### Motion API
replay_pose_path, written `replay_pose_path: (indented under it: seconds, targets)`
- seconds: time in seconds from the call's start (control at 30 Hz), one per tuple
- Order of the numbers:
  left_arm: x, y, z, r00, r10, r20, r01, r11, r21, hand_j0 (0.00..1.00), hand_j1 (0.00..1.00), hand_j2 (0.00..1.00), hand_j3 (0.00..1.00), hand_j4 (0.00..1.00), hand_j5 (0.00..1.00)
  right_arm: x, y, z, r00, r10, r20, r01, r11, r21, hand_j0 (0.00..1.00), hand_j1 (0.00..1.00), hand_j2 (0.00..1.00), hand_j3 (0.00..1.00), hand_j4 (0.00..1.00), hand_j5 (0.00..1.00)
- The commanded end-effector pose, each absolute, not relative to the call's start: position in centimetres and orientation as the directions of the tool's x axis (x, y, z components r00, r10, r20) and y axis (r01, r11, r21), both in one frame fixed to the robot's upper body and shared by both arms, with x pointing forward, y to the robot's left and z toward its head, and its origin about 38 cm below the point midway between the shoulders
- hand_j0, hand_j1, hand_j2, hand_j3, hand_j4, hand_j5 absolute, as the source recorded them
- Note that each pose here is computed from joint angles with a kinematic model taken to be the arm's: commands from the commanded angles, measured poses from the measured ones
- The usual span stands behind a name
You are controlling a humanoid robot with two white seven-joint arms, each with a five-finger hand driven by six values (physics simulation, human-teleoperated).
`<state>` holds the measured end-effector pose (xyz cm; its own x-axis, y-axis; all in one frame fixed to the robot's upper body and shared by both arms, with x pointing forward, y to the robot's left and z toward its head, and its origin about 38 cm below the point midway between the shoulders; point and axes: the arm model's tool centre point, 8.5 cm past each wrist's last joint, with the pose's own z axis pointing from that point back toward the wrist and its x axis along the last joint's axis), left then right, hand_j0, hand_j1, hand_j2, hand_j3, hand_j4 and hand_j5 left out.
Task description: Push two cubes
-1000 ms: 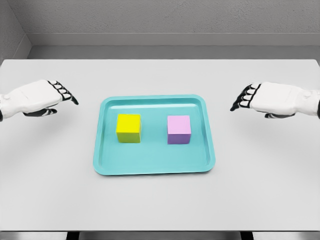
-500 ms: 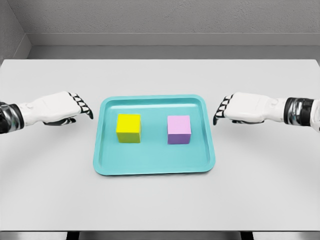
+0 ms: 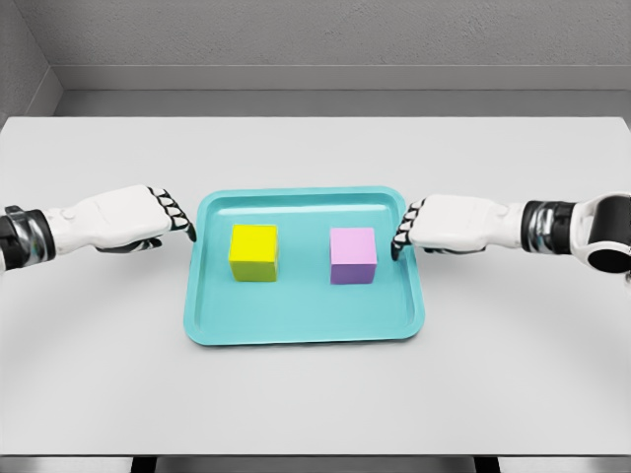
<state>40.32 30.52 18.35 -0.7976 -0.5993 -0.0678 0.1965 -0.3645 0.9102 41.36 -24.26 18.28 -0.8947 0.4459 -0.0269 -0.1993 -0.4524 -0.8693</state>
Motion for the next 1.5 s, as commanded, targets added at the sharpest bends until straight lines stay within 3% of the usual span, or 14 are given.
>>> replay_pose_path:
  seconds: [0.0, 1.47]
  targets:
    - [40.3, 30.3, 18.4, -0.8, -0.596, -0.064, 0.194, -0.358, 0.913, 0.64, 0.64, 0.64, 0.64, 0.64, 0.64, 41.3, -23.7, 18.1, -0.898, 0.439, -0.017, -0.202, -0.448, -0.871, 0.61, 0.61, 0.61, 0.61, 0.61, 0.61]
    - [38.8, 24.1, 17.7, -0.871, -0.49, -0.022, 0.153, -0.315, 0.937, 0.65, 0.65, 0.65, 0.65, 0.65, 0.65, 43.0, -18.9, 17.4, -0.926, 0.378, -0.016, -0.172, -0.46, -0.871, 0.61, 0.61, 0.61, 0.61, 0.61, 0.61]
